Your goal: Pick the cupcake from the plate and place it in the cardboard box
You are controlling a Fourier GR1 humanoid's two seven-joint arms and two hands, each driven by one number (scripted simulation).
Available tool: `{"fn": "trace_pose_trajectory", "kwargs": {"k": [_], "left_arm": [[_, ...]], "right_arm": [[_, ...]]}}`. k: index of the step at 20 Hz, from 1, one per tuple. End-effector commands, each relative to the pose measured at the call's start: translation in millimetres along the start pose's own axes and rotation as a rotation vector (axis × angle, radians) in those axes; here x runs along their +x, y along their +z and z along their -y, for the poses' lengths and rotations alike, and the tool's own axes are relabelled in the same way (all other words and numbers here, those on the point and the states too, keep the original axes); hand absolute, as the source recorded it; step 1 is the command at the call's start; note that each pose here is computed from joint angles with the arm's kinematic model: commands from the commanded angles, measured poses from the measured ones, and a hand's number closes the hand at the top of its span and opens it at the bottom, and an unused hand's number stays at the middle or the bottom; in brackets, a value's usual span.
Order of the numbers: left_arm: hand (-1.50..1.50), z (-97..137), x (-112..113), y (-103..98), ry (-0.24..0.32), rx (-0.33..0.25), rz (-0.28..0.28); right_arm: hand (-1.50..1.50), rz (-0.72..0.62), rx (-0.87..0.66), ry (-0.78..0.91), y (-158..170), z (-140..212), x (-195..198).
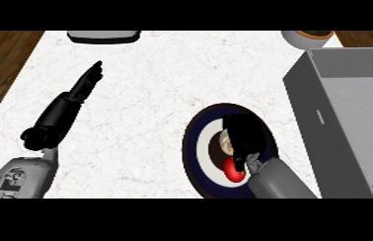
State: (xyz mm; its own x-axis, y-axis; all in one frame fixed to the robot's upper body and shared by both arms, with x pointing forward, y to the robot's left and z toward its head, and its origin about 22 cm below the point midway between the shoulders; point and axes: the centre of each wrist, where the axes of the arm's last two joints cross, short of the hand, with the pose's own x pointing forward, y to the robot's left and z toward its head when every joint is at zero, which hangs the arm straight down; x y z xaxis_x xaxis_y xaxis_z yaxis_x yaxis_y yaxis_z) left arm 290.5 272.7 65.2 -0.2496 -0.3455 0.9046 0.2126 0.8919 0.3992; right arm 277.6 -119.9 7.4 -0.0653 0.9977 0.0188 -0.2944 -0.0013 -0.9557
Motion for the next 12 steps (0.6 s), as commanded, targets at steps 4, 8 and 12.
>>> {"fn": "trace_pose_trajectory", "kwargs": {"k": [4,8,12], "left_arm": [[0.0,4.9,-0.5,0.4,0.0,-0.027,0.008],[0.0,-3.1,-7.6,3.9,0.0,0.022,-0.027],[0.0,0.9,-6.7,5.1,-0.01,0.04,-0.033]], "right_arm": [[1.5,0.869,0.138,0.083,80.9,-38.2,47.3],[1.5,1.173,0.035,0.053,125.8,-31.0,25.4],[1.5,1.331,-0.135,0.09,154.3,7.5,-16.2]]}}
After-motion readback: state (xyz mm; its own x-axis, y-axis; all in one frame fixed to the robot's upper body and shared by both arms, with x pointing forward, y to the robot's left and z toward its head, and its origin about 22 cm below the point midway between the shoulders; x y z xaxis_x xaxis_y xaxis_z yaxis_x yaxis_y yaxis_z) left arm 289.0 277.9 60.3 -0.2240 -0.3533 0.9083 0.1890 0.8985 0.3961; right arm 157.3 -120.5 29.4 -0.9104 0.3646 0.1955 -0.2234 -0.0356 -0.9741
